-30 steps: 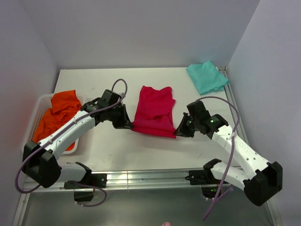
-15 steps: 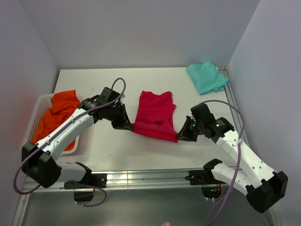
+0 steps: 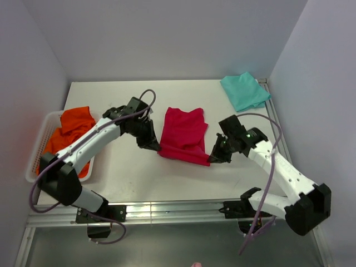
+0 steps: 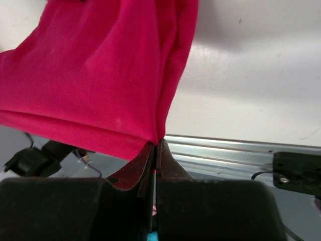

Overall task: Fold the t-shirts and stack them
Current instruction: Fold the tshirt

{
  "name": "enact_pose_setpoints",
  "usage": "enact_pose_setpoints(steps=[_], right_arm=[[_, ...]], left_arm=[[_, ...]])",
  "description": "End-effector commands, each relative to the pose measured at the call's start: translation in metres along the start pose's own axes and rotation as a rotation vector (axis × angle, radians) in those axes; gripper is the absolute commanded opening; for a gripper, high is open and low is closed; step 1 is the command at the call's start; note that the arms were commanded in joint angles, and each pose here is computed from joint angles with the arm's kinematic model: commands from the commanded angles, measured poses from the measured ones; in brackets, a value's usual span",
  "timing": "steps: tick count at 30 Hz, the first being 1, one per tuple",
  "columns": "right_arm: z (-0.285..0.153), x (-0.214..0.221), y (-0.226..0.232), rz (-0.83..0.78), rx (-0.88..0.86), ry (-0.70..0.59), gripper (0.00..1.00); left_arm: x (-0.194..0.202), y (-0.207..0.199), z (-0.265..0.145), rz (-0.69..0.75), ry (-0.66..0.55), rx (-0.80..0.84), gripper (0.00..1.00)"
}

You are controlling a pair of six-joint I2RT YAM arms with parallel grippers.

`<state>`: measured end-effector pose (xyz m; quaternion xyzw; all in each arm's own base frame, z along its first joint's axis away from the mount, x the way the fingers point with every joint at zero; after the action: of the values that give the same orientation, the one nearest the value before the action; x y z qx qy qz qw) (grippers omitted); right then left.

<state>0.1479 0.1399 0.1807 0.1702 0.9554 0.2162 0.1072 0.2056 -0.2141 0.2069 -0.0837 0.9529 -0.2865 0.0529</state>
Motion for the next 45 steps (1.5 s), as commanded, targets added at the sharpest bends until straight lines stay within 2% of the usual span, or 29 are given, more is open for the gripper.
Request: enact_pose_setpoints(steps=[1,3,4,7,9,10,11,12,13,14,16,18,19,20,21,22,24,26,27,33,39,45], right_arm=[[-0.003,-0.023,-0.015,-0.067,0.215,-0.048,0.0],[0.002,-0.048,0.003,-0.088,0.226,-0.068,0.0],[0.003,-0.061,0.007,-0.098,0.237,-0.084,0.0],[0.018,-0.119,0.032,-0.102,0.256,-0.126,0.0],[0.04,-0.167,0.051,-0.096,0.273,-0.14,0.0],[0.044,-0.19,0.051,-0.076,0.285,-0.144,0.0],[0.049,-0.211,0.055,-0.078,0.288,-0.151,0.21],[0.06,-0.248,0.07,-0.072,0.279,-0.184,0.48],[0.06,-0.259,0.068,-0.058,0.315,-0.171,0.7],[0.058,-0.277,0.067,-0.039,0.309,-0.189,1.0],[0.056,-0.299,0.072,-0.024,0.288,-0.238,1.0],[0.056,-0.289,0.06,-0.009,0.284,-0.218,1.0],[0.058,-0.289,0.06,-0.016,0.26,-0.248,1.0],[0.047,-0.28,0.062,-0.019,0.225,-0.26,1.0],[0.066,-0.256,0.042,-0.013,0.249,-0.171,1.0],[0.07,-0.251,0.038,-0.014,0.236,-0.183,1.0],[0.073,-0.215,0.021,-0.006,0.207,-0.128,1.0],[0.061,-0.201,0.021,-0.019,0.126,-0.188,1.0],[0.073,-0.178,0.008,-0.001,0.117,-0.129,1.0],[0.083,-0.143,-0.006,0.016,0.048,-0.108,1.0],[0.114,-0.142,-0.005,0.001,0.04,-0.083,1.0],[0.153,-0.169,0.001,-0.019,0.068,-0.079,1.0]], left_arm=[[-0.037,-0.002,0.004,0.042,-0.053,-0.086,0.0],[-0.06,-0.019,0.003,0.061,-0.068,-0.055,0.0],[-0.073,-0.017,0.021,0.045,-0.032,-0.08,0.0],[-0.131,-0.028,0.039,0.033,-0.07,-0.073,0.0],[-0.186,-0.027,0.057,0.008,-0.117,-0.053,0.22],[-0.207,-0.023,0.062,-0.009,-0.155,-0.056,0.44],[-0.229,-0.014,0.065,-0.051,-0.17,-0.04,0.99],[-0.248,-0.013,0.079,-0.111,-0.141,0.02,0.99],[-0.263,-0.01,0.079,-0.141,-0.155,0.09,1.0],[-0.275,0.003,0.074,-0.192,-0.158,0.109,0.99],[-0.286,0.006,0.058,-0.176,-0.225,0.073,1.0],[-0.285,0.01,0.036,-0.143,-0.292,0.033,0.99],[-0.283,0.012,0.029,-0.127,-0.317,0.012,0.99],[-0.278,0.02,0.033,-0.126,-0.327,-0.009,0.99],[-0.274,0.014,0.01,-0.096,-0.386,-0.006,0.99],[-0.27,0.016,0.004,-0.093,-0.4,-0.014,0.99],[-0.257,0.018,-0.006,-0.079,-0.411,-0.014,0.99],[-0.243,0.025,-0.001,-0.091,-0.374,-0.025,0.99],[-0.238,0.023,-0.005,-0.085,-0.382,-0.017,0.99],[-0.206,0.037,0.012,-0.136,-0.334,-0.037,0.99],[-0.184,0.036,0.009,-0.124,-0.323,-0.072,1.0],[-0.16,0.043,0.002,-0.112,-0.306,-0.11,0.99]])
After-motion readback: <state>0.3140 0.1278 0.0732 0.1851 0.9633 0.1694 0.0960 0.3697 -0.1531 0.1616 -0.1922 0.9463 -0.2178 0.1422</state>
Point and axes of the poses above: each gripper's point midway between its finger pads, its own z axis out along the fingers, its own y axis along the line the jaws close on, x = y × z, the point moved 5 cm from there along -z, back along the fingers, and after that the axes turned 2 degrees about -z, right-handed, at the moved point
